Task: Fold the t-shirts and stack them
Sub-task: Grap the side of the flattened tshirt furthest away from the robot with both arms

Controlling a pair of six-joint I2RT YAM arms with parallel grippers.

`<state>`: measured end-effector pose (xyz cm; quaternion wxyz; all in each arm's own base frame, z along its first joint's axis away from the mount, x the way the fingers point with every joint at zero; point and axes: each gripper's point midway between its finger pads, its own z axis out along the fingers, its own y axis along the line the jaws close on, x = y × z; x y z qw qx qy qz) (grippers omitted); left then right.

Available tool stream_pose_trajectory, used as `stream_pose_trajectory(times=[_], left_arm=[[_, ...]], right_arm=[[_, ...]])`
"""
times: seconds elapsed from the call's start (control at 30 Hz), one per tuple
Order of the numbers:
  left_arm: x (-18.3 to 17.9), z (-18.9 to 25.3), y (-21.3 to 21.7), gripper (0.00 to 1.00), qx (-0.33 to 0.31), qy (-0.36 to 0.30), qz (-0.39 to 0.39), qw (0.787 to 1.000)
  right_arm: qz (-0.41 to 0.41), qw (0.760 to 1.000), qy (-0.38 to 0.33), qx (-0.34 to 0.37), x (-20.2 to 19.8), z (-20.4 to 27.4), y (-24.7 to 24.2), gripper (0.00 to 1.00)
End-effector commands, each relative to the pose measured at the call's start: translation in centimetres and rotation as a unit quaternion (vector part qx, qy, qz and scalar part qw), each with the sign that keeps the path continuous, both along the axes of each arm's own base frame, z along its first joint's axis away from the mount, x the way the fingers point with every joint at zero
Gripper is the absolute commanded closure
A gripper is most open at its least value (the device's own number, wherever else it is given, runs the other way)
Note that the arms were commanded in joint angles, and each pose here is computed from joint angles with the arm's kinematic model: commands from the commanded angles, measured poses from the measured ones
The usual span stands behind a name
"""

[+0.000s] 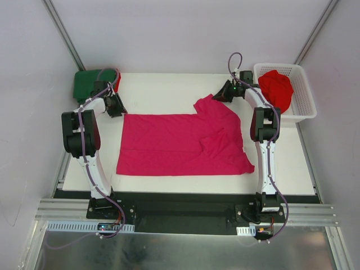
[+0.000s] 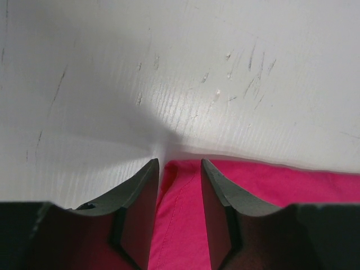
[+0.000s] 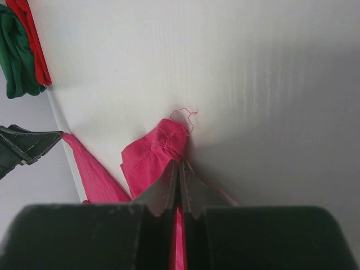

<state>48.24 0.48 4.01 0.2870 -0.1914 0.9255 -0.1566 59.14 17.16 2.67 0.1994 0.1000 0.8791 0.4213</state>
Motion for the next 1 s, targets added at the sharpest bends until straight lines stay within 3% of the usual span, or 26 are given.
stream_pose_trajectory(times=[0.0,0.17,0.53,0.97], left_arm=[[0.0,0.6,0.2,0.65,-0.003,0.002,-0.001,1.000],[0.0,0.5,0.1,0.65,-0.005,0.005,-0.004,1.000],[0.3,0.3,-0.1,1.00,-0.011,0.011,-0.012,1.000],[-0.6,1.5,-0.2,1.00,-0.004,0.001,-0.019,1.000]], right_arm=[[-0.005,1.000,0.000,-0.003,0.0,0.1,-0.4,0.99],[-0.005,1.000,-0.001,-0.002,0.0,0.2,-0.4,0.99],[-0.006,1.000,-0.002,0.000,0.1,0.2,-0.4,0.99],[-0.002,1.000,-0.030,-0.008,-0.6,1.8,-0.7,0.99]])
